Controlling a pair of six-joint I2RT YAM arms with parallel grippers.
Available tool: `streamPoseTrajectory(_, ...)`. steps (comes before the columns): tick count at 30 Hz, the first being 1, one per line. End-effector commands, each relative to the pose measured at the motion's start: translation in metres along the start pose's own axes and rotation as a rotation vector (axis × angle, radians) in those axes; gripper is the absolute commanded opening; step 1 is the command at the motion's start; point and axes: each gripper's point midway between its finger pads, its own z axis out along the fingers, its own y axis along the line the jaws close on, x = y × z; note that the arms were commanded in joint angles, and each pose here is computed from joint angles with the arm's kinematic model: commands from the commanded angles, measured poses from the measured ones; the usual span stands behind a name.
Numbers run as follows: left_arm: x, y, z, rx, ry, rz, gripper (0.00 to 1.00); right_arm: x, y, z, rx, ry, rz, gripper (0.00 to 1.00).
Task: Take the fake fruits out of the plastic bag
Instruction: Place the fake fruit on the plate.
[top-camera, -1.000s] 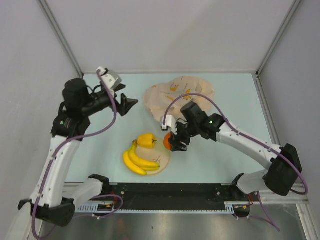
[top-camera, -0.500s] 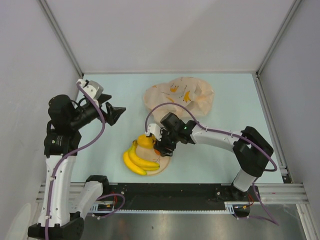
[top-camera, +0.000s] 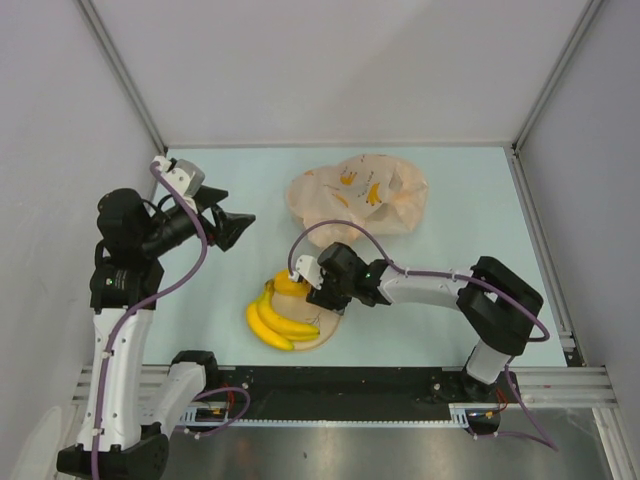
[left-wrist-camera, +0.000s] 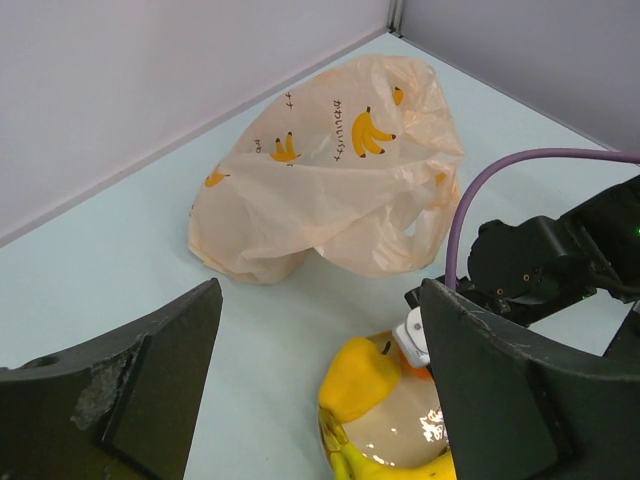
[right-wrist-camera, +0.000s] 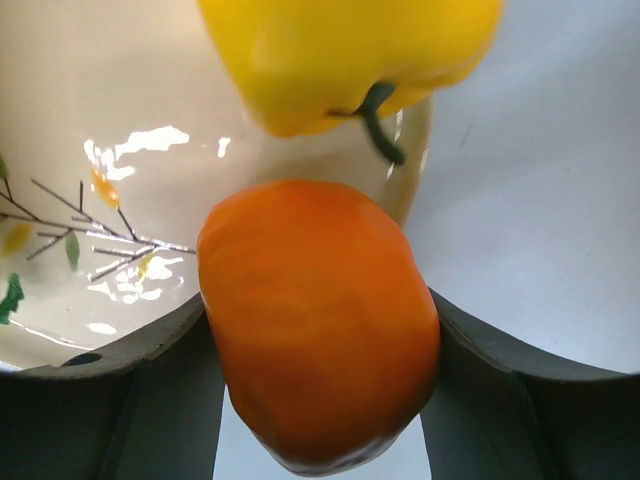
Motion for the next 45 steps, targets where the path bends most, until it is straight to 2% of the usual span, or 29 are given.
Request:
streamPoseTrajectory(1, -0.001, -0.004, 0.0, 0.021, -0.021, -0.013, 0.85, -0.008, 0.002, -0.001, 0.044, -0.049, -0.057, 0.64)
streamPoseTrajectory(4, 0.001, -0.006, -0.001, 0.024, -0.021, -0.013, 0.85, -0.005, 0.025, -0.007, -0.033, -0.045, -0.1, 0.79)
streamPoseTrajectory(7, 0.002, -0.007, -0.001, 0.031, -0.025, -0.017, 0.85, -0.007, 0.043, -0.026, -0.113, -0.046, -0.127, 0.88)
streamPoseTrajectory(10, 0.004, -0.009, -0.001, 0.037, -0.031, -0.024, 0.85, -0.003, 0.061, -0.048, -0.186, -0.032, -0.151, 0.91)
streamPoseTrajectory(13, 0.005, -0.009, -0.001, 0.035, -0.035, -0.029, 0.85, -0.003, 0.063, -0.062, -0.186, -0.032, -0.106, 0.93)
streamPoseTrajectory(19, 0.007, -0.011, 0.0, 0.043, -0.038, -0.04, 0.85, -0.015, 0.063, -0.074, -0.219, -0.089, -0.111, 0.93)
streamPoseTrajectory(30, 0.013, -0.011, 0.0, 0.042, -0.034, -0.055, 0.85, -0.011, 0.047, -0.072, -0.246, -0.095, 0.013, 0.9)
streamPoseTrajectory(40, 0.016, -0.009, 0.001, 0.038, -0.025, -0.064, 0.85, -0.007, 0.057, -0.056, -0.316, -0.098, -0.06, 0.93)
streamPoseTrajectory(43, 0.019, -0.009, 0.002, 0.04, -0.019, -0.069, 0.86, -0.002, 0.056, -0.046, -0.317, -0.081, -0.081, 0.88)
streamPoseTrajectory(45, 0.02, -0.008, 0.002, 0.04, -0.018, -0.068, 0.85, 0.0, 0.05, -0.038, -0.296, -0.074, -0.073, 0.8)
